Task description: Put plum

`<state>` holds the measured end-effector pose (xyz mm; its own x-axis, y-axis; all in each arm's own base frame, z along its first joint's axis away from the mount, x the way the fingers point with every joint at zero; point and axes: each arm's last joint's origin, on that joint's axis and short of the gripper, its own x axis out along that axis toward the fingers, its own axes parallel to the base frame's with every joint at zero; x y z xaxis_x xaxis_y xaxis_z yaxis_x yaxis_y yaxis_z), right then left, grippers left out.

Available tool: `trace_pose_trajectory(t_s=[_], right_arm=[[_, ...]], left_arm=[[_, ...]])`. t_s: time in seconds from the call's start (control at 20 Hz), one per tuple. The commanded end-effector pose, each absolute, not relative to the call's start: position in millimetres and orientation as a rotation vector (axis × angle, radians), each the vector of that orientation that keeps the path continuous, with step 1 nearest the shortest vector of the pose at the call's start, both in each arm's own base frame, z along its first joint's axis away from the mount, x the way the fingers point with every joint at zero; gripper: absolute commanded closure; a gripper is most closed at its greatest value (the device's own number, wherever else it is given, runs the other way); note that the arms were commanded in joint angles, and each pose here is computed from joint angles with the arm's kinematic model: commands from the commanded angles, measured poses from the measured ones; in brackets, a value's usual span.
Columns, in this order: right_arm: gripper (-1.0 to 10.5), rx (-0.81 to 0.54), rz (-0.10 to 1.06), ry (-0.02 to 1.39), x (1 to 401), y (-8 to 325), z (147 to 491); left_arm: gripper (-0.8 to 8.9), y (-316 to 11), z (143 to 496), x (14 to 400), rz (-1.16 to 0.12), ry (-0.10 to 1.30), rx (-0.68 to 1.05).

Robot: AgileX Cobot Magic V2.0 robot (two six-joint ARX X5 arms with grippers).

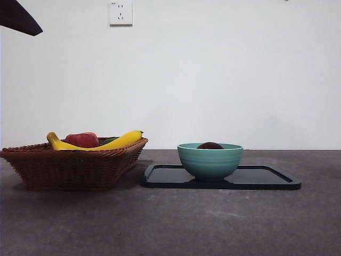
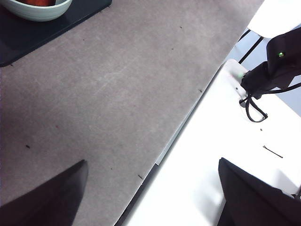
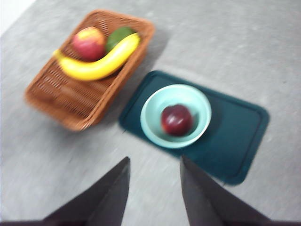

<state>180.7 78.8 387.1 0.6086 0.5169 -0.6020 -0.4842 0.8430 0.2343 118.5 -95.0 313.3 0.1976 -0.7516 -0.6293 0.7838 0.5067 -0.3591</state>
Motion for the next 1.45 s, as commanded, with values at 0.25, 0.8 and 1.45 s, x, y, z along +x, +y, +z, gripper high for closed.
trace_pose_trajectory(t_s=[0.25, 0.8, 1.45], right_arm=[[7.7, 0.029, 0.697, 0.722, 135.3, 76.4, 347.3], [7.7, 0.062, 0.820, 0.787, 108.7, 72.7, 306.6], [7.7, 0.062, 0.820, 0.788, 108.8, 72.7, 306.5]], left_arm=[[3.81, -96.3, 316.1, 119.0, -1.087, 0.839, 0.047], [3.81, -96.4, 316.2, 119.1, -1.087, 0.838, 0.047], [3.81, -96.4, 316.2, 119.1, -1.087, 0.838, 0.047]])
